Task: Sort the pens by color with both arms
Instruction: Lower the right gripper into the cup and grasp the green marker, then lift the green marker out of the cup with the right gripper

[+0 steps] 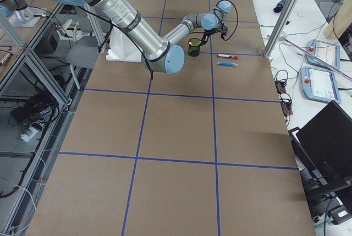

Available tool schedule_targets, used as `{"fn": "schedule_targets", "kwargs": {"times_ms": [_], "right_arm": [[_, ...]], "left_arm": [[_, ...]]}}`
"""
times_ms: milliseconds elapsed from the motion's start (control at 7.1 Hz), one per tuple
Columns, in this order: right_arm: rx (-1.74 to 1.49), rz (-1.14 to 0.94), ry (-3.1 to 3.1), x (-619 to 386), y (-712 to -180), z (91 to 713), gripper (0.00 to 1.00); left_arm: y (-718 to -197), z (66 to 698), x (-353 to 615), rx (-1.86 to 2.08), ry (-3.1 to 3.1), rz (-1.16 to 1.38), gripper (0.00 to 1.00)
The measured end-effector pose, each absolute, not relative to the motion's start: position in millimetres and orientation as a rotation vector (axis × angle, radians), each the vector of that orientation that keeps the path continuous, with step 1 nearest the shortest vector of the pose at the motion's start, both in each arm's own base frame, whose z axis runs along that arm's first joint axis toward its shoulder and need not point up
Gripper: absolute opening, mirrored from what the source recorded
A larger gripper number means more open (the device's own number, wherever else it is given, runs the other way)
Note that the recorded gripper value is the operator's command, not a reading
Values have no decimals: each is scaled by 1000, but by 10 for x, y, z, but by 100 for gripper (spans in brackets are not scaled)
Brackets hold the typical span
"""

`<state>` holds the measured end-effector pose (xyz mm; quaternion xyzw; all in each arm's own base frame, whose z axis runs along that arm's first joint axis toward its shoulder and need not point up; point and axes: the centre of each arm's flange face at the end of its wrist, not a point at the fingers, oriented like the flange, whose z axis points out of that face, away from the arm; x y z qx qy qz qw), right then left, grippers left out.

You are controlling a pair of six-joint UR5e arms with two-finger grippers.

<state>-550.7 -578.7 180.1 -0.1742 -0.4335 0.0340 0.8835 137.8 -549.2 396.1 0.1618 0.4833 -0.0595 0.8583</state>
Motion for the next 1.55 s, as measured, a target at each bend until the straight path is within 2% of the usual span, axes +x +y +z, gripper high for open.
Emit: {"fn": "schedule_targets", "kwargs": {"times_ms": [141,705,1128,1550], "right_arm": [[-362,70,-903,-5509,-5779,1799,0],[-358,66,-921,-5399,-5760,1792,0],[-226,76,-1002,-4760,-5735,1151,0],[124,160,-953,-4466,-5539,640,0]], "left_arm": [[-5492,3951,1378,341,1016,-125,99],[-5479,3815,1374,340,1035,-153,99],[-5472,3763,1377,340,1041,-159,99],[-5465,3709,1374,345,1046,-160,99]]}}
